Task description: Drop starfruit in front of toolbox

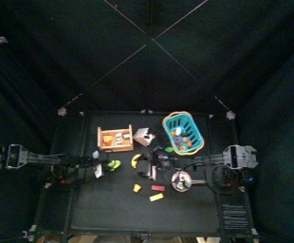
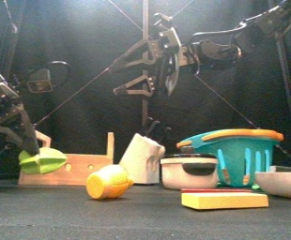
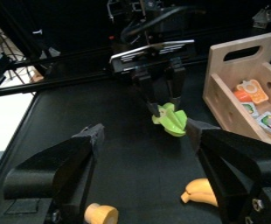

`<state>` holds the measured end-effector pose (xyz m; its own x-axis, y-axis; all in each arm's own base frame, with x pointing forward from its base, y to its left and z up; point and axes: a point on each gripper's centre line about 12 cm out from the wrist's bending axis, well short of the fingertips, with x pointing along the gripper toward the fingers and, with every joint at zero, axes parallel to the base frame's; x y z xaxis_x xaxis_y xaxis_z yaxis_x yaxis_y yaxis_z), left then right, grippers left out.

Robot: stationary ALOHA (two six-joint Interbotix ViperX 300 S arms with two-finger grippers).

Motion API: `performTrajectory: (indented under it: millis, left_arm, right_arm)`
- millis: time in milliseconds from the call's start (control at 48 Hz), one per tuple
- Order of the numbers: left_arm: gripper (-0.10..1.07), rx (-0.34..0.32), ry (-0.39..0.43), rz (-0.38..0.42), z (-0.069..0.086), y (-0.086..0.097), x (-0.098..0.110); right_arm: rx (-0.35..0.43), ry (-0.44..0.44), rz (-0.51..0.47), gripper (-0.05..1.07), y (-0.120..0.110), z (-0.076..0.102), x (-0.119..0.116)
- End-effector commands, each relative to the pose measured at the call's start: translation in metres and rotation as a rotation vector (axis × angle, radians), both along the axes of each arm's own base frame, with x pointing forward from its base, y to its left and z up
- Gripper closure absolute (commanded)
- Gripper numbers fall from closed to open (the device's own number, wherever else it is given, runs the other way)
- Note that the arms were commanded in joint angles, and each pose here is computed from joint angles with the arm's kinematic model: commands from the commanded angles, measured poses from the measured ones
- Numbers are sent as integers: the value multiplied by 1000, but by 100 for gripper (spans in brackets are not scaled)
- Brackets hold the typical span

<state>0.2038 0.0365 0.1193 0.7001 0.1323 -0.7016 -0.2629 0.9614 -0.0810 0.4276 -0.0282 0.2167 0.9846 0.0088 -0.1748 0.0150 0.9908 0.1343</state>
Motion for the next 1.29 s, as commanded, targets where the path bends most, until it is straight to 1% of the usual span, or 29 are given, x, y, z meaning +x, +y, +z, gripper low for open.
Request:
performTrajectory:
  millis: [0,125,250,354,562,625,729,812,1062,1271]
  left_arm:
    - [21,17,4,-2,0,4,9]
    - [21,36,19,-8,-7,7,12]
    - [20,41,22,-11,-10,7,13]
    - [18,39,31,-12,-12,7,12]
    - [4,41,31,-17,-11,6,12]
    - [0,45,26,-20,-10,6,13]
    - [-4,53,8,-26,-7,6,14]
    - [-4,57,-8,-25,-3,7,14]
    - [-4,73,-54,-34,8,6,13]
    - [-4,77,-64,-38,11,5,12]
  right_arm:
    - [0,-46,-6,0,-2,18,-4]
    - [3,-37,-6,0,-1,15,-6]
    - [-1,-28,-5,0,-1,12,-7]
    - [-13,-30,10,0,2,13,-7]
    - [-5,-16,7,0,2,7,-8]
    - [-5,-10,7,0,2,5,-7]
    - [-3,-1,6,0,2,1,-7]
    - [-4,5,7,0,2,-1,-6]
    - [-4,7,6,0,2,-1,-6]
    - [-4,4,6,0,2,0,-5]
